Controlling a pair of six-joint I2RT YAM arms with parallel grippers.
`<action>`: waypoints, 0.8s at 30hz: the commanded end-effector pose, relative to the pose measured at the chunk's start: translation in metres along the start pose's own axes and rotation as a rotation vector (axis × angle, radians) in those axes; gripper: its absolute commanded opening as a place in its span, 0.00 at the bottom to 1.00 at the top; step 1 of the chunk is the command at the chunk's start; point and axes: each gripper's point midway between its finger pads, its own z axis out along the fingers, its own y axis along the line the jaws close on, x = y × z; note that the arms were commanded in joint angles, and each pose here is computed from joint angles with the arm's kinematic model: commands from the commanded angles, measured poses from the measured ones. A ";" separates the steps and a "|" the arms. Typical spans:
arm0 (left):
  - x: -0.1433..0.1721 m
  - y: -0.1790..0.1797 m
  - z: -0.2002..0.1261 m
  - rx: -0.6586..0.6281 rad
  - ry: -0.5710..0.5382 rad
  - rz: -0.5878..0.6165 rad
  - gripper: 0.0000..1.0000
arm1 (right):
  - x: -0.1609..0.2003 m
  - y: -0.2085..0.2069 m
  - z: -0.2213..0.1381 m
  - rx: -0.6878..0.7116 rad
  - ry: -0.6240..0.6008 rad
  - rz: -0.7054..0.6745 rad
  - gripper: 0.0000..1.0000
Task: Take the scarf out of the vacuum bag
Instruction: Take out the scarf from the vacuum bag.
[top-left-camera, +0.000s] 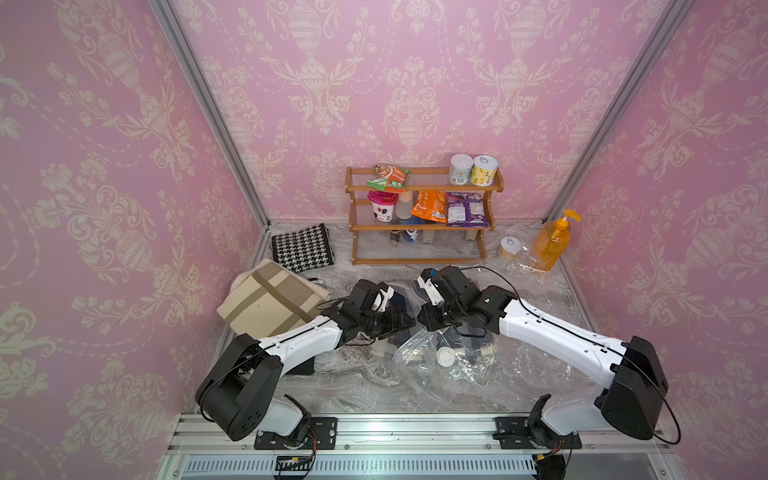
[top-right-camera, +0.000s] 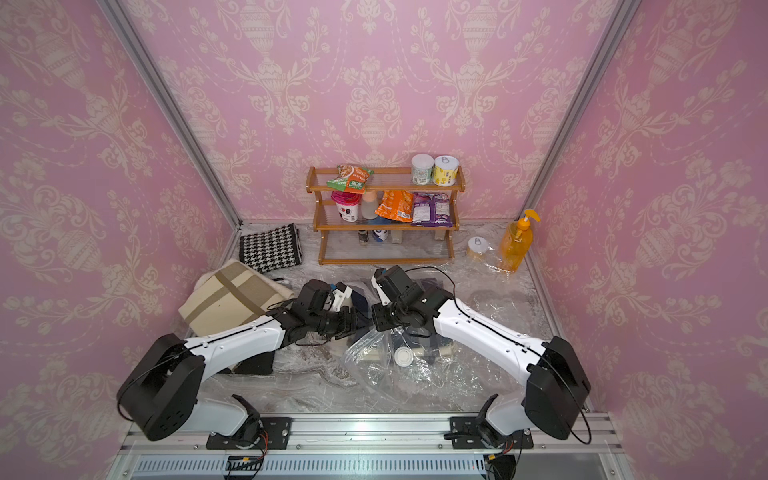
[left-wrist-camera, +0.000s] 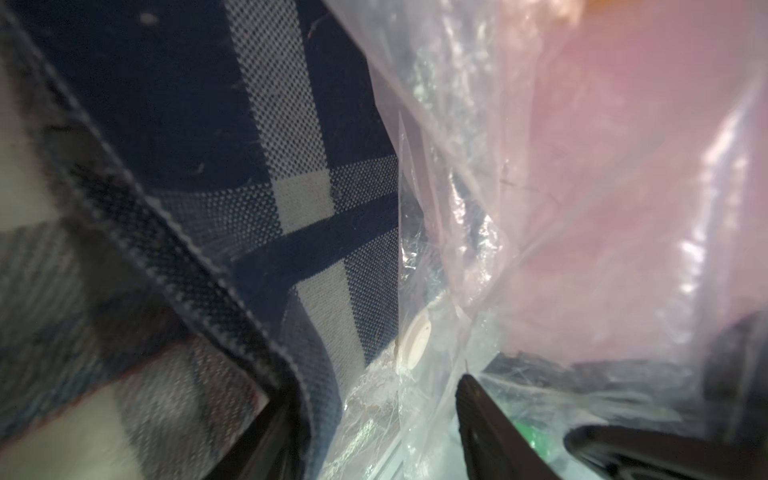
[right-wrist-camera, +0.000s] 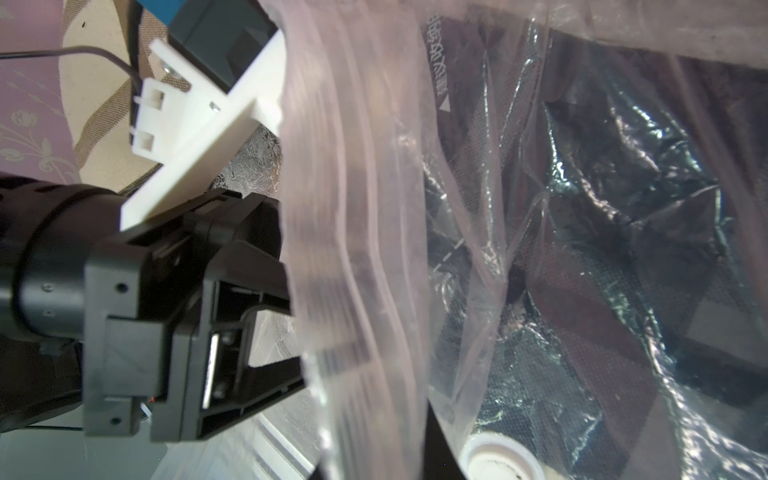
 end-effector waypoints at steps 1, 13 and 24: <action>0.005 0.011 0.000 -0.043 -0.005 -0.007 0.62 | -0.018 0.011 -0.022 -0.013 -0.060 -0.029 0.18; 0.005 0.023 -0.027 -0.179 -0.060 0.038 0.88 | -0.019 0.011 -0.023 -0.009 -0.062 -0.032 0.18; 0.004 0.034 -0.003 -0.152 -0.034 -0.006 0.86 | -0.018 0.007 -0.026 0.008 -0.067 -0.036 0.18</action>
